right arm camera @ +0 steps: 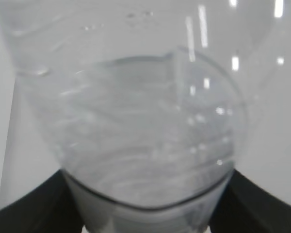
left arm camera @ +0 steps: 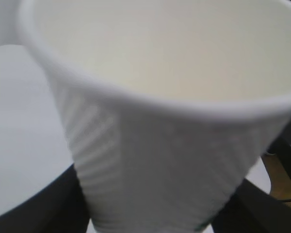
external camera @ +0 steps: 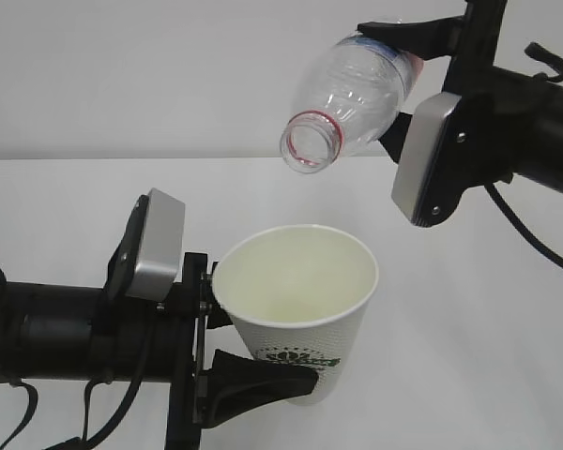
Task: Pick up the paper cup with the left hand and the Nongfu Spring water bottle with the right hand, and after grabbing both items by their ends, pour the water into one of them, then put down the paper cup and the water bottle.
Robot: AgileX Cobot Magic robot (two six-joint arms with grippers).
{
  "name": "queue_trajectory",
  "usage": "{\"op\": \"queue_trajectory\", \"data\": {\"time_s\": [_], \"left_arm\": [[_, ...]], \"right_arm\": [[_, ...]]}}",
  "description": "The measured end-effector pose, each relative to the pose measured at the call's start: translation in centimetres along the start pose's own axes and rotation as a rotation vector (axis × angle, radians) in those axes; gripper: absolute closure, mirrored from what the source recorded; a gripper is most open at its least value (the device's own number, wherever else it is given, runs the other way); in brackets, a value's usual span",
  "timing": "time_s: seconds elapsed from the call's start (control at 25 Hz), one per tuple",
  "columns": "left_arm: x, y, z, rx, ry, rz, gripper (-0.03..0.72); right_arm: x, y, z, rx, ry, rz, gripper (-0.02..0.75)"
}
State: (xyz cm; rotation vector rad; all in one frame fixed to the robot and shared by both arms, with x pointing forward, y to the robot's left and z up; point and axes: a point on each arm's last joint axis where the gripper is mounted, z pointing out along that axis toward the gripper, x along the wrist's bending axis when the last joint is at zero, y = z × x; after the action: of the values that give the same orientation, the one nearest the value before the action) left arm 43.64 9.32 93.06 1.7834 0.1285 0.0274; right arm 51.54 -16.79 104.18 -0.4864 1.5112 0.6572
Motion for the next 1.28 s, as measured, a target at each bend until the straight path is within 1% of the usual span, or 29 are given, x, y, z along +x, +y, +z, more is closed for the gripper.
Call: {"op": "queue_trajectory", "data": {"time_s": [1.28], "left_arm": [[0.22,0.16,-0.01,-0.017,0.024,-0.013,0.205]], "right_arm": [[-0.01,0.01,0.00,-0.001,-0.001,-0.014,0.244]]}}
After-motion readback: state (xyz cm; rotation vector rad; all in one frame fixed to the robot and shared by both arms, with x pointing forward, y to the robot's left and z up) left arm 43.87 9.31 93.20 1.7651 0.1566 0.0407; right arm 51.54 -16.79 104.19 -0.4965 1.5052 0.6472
